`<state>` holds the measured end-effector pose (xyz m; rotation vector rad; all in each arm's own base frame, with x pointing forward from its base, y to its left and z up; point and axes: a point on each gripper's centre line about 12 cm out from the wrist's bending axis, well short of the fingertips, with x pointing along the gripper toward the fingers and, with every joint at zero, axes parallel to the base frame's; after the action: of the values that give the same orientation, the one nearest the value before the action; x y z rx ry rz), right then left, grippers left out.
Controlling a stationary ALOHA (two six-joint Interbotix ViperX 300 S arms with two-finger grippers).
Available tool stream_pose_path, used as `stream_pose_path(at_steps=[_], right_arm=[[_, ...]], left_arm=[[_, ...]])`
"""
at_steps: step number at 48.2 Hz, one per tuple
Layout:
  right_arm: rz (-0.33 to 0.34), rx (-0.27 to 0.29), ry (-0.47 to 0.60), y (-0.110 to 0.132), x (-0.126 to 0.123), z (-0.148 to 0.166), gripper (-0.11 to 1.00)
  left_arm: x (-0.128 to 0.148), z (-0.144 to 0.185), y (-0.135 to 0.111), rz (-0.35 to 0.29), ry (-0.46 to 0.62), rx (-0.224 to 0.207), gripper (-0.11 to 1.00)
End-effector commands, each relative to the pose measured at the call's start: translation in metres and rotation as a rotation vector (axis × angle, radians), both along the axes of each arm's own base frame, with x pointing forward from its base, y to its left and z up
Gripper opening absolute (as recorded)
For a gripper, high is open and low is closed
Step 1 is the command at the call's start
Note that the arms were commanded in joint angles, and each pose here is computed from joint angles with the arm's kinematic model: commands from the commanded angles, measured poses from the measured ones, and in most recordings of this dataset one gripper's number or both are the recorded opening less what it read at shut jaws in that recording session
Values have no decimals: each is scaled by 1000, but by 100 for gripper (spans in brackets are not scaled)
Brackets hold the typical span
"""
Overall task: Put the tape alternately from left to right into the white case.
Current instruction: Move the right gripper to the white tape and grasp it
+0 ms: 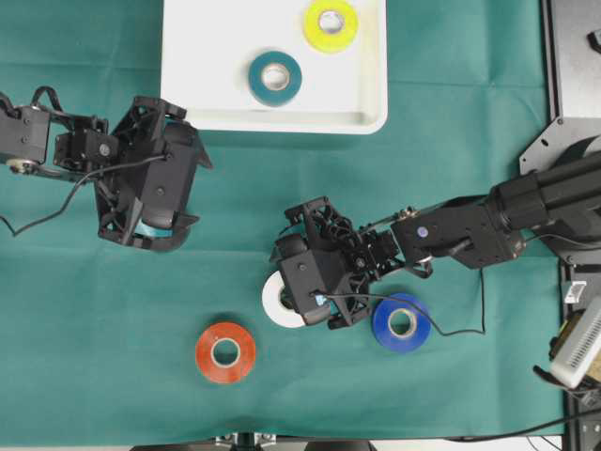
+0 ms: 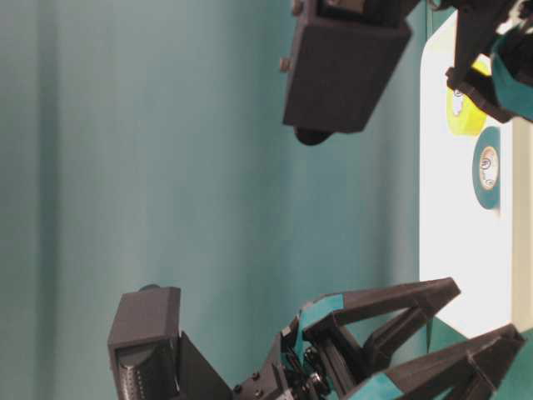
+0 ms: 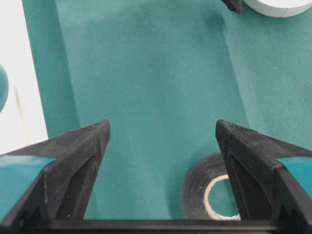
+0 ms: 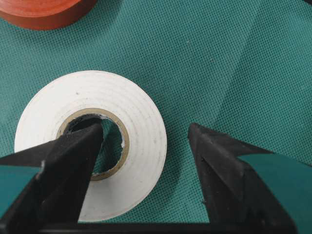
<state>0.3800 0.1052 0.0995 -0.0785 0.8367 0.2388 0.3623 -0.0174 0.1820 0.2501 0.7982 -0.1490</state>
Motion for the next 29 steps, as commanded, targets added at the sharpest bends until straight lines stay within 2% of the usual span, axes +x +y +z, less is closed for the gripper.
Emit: stream_pose_path(at_steps=[1,5,12,14,29], right_arm=[[5,10,-37,3,6,12,77],[6,11,-41,4,7,14,71],[7,12,-52,4,8,18,34],[7,12,-52,3,8,18,27],[2,1,-34,2,7,19,26]], left_arm=[[2,13,-3,-6,-43,-4,81],[2,13,-3,-7,-43,-4,81],[2,13,-3,-6,-43,-4,81],[1,13,-3,-7,-41,-3,81],[1,13,-3,-7,-40,-3,81]])
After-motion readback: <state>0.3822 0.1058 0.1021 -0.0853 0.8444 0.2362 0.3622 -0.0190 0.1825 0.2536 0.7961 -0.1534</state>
